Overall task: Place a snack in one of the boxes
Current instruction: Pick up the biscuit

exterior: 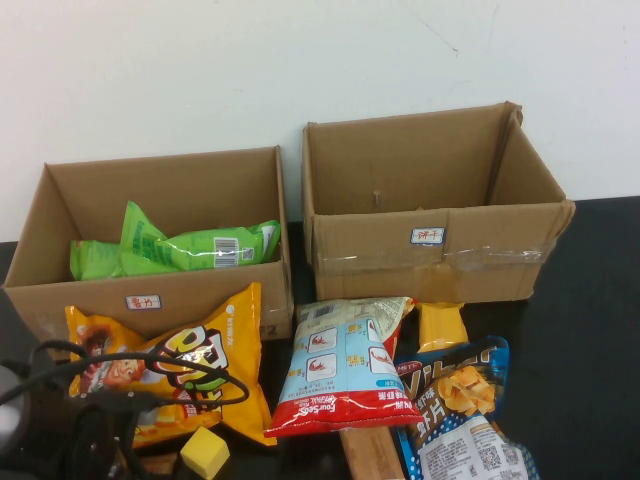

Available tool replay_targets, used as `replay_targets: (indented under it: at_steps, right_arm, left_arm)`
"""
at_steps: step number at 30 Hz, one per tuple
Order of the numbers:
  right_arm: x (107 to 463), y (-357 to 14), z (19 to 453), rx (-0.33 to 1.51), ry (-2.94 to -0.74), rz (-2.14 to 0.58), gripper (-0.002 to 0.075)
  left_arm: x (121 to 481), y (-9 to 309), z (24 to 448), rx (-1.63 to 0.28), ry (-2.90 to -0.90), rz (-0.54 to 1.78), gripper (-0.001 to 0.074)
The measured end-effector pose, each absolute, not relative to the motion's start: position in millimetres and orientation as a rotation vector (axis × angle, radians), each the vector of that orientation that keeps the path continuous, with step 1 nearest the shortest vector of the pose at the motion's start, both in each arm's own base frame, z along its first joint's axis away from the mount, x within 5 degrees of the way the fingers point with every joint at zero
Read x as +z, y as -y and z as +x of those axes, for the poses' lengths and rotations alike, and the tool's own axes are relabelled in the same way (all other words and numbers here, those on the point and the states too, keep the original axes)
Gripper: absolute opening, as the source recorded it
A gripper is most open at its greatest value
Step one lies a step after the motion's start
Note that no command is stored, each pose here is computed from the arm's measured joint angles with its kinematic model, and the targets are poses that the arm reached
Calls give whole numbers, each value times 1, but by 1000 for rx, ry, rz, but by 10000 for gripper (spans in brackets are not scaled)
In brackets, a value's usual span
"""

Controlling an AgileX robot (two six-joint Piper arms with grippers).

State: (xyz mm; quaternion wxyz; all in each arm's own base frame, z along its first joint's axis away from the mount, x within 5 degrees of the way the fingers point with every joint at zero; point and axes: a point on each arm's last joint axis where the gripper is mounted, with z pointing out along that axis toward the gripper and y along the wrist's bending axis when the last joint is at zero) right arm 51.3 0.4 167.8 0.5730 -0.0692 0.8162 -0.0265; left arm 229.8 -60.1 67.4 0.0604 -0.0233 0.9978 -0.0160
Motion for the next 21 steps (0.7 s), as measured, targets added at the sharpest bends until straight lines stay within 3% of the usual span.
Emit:
replay_targets:
  at_steps: [6,10,16,21]
  right_arm:
    - [168,0,51,-62,-1913,-162,-1]
    - [168,0,51,-62,-1913,-162,-1]
    - [168,0,51,-62,-1913,-162,-1]
    - [168,0,51,-62,-1913,-162,-1]
  left_arm:
    - [69,60,231,-51,-2999,-58,432]
    - [89,62,229,-57,-2978,-60,432]
    - [160,69,210,-118,-2834,20,432]
    - [223,75,193,-265,-2512,83,432]
